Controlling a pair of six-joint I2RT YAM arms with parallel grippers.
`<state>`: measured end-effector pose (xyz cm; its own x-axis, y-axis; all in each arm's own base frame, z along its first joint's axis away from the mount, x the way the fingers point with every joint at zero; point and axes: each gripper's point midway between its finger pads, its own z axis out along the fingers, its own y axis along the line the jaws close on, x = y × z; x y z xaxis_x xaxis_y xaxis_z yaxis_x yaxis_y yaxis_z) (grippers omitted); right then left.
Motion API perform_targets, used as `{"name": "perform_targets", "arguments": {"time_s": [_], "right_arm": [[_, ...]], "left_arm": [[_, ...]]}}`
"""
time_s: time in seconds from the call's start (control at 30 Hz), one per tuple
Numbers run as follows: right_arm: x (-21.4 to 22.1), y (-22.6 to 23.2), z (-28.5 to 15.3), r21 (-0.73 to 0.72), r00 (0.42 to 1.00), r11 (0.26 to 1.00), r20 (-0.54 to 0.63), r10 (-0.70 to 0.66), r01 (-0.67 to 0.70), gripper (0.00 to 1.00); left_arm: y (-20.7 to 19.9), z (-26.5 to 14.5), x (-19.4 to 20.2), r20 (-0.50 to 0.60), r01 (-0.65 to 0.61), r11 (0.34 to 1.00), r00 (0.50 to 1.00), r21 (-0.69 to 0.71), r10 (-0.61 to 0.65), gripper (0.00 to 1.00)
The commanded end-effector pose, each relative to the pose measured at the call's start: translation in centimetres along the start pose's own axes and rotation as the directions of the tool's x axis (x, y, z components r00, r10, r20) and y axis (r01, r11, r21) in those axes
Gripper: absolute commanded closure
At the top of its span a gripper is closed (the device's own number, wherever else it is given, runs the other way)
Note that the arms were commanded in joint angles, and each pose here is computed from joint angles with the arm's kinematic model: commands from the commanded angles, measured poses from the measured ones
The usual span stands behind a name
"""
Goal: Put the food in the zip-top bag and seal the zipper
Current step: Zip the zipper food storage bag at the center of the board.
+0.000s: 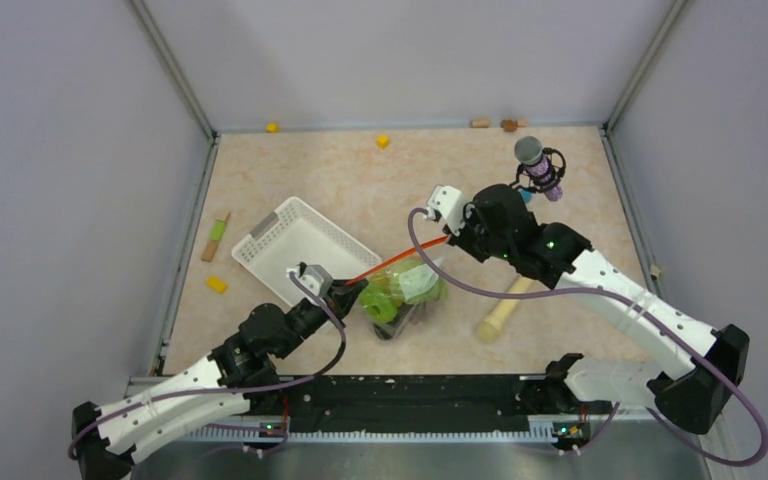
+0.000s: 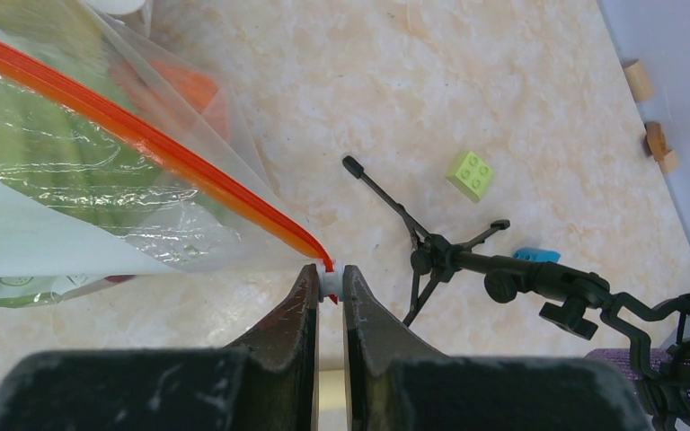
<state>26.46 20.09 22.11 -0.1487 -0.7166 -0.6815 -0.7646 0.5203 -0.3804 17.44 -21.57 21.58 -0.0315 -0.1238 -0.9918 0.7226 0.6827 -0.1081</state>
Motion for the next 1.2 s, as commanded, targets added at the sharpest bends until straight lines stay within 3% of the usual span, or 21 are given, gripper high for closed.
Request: {"name": "perform_targets", "arguments": {"time_s": [0.0, 0.3, 0.37, 0.47, 0.57, 0.67, 0.83, 0.97, 1.17], "right_arm": [[0.6, -4.1, -1.8, 0.190, 0.999, 0.981, -0.014, 0.038, -0.035, 1.00], [0.5, -2.0, -1.3, 0.082, 0.999, 0.996, 0.006, 0.035, -0.035, 1.00], [0.0, -0.9, -1.3, 0.015, 0.999, 0.999, 0.029, 0.042, -0.042, 1.00], [-1.1, -0.1, -1.6, -0.032, 0.992, 0.994, 0.063, 0.107, -0.105, 1.00], [-1.8, 0.2, -2.0, -0.048, 0.980, 0.984, 0.091, 0.175, -0.171, 1.00], [-1.4, -1.5, -2.3, 0.075, 0.942, 0.942, 0.106, 0.319, -0.328, 1.00], [1.7, -2.4, -2.7, 0.230, 0.840, 0.808, 0.119, 0.529, -0.542, 1.00], [5.2, -2.8, -3.9, 0.354, 0.747, 0.672, 0.144, 0.649, -0.651, 1.00], [7.8, -3.3, -6.6, 0.438, 0.652, 0.521, 0.232, 0.722, -0.733, 1.00]], "left_arm": [[0.6, 0.0, -2.3, 0.093, 0.012, 0.999, 0.996, -0.034, -0.009, 1.00], [-0.2, 0.8, -1.9, 0.046, 0.021, 1.000, 0.999, -0.002, -0.021, 0.98], [-0.6, 1.3, -2.2, 0.037, 0.028, 1.000, 0.999, 0.008, -0.029, 0.78], [-0.9, 2.2, -2.5, 0.006, 0.043, 0.999, 0.999, 0.010, -0.043, 0.35], [-1.3, 2.8, -2.6, -0.036, 0.060, 0.998, 0.998, 0.009, -0.059, 0.04], [-1.8, 3.1, -3.0, -0.048, 0.086, 0.996, 0.995, 0.026, -0.085, 0.03], [-1.3, 3.0, -4.0, -0.022, 0.147, 0.989, 0.989, -0.020, -0.148, 0.03], [0.6, 2.6, -4.9, 0.020, 0.203, 0.970, 0.979, -0.137, -0.202, 0.03], [1.7, 2.4, -4.6, 0.056, 0.239, 0.952, 0.971, -0.194, -0.232, 0.03]]}}
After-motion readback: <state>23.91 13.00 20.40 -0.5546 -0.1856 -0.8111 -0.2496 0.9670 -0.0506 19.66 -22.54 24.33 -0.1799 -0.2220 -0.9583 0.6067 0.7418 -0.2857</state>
